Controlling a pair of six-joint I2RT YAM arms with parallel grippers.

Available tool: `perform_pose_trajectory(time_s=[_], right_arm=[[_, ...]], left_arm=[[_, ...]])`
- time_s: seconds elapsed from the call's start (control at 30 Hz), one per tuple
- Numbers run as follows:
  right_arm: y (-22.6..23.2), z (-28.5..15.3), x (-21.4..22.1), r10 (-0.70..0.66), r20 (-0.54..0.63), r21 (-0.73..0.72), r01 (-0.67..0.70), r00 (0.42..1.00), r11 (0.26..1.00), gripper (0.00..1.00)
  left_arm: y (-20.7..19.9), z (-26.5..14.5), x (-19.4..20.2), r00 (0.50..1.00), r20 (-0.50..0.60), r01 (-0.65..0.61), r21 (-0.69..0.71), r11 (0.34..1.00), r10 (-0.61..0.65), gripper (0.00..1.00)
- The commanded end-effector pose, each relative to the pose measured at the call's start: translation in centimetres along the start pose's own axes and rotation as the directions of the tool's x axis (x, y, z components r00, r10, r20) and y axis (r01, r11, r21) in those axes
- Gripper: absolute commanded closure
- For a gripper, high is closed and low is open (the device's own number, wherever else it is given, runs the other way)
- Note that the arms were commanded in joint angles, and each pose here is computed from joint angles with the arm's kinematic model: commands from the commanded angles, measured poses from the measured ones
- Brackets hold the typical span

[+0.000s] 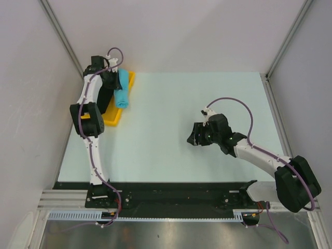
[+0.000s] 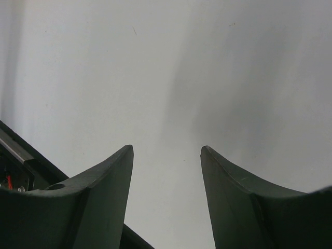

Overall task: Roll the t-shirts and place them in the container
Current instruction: Place the T-shirt in the bin.

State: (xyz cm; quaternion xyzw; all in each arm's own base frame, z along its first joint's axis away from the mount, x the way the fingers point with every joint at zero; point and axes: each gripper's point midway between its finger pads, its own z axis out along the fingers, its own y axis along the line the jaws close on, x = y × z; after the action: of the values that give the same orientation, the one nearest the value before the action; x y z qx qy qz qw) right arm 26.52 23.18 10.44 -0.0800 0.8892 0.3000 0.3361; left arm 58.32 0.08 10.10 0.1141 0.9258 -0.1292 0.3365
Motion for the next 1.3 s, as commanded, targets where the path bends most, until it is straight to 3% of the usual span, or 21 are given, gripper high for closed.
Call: perform_pose_trajectory(time_s=[0.0,0.33,0.53,0.7,0.93,1.27], right_arm=[[0.4,0.3,-0.6,0.0,0.012,-0.021,0.001,1.0,1.0,0.4],[-0.1,0.9,-0.2,0.003,-0.012,-0.013,-0.003,1.0,1.0,0.41],[-0.1,0.9,-0.6,0.0,-0.006,-0.008,0.0,1.0,1.0,0.41],[0.0,1.1,-0.4,0.007,-0.012,-0.011,-0.008,1.0,1.0,0.41],[-0.1,0.9,-0.5,0.01,-0.01,-0.006,-0.011,1.0,1.0,0.42],[-0.3,0.7,-0.4,0.031,-0.009,0.014,-0.031,0.999,0.999,0.42]], left_arm=[[3.4,2.0,2.4,0.997,-0.062,-0.054,-0.069,0.996,0.05,0.94],[3.8,3.0,2.3,0.994,-0.054,-0.102,-0.056,0.993,0.099,0.91],[5.1,2.6,1.7,0.994,-0.051,-0.105,-0.14,0.985,0.099,0.9],[5.0,2.4,0.5,0.986,-0.017,-0.168,-0.198,0.966,0.168,0.87],[4.7,2.9,1.6,0.977,-0.076,-0.21,-0.242,0.947,0.198,0.83],[4.6,1.2,0.3,0.955,-0.076,-0.295,-0.309,0.904,0.286,0.8]])
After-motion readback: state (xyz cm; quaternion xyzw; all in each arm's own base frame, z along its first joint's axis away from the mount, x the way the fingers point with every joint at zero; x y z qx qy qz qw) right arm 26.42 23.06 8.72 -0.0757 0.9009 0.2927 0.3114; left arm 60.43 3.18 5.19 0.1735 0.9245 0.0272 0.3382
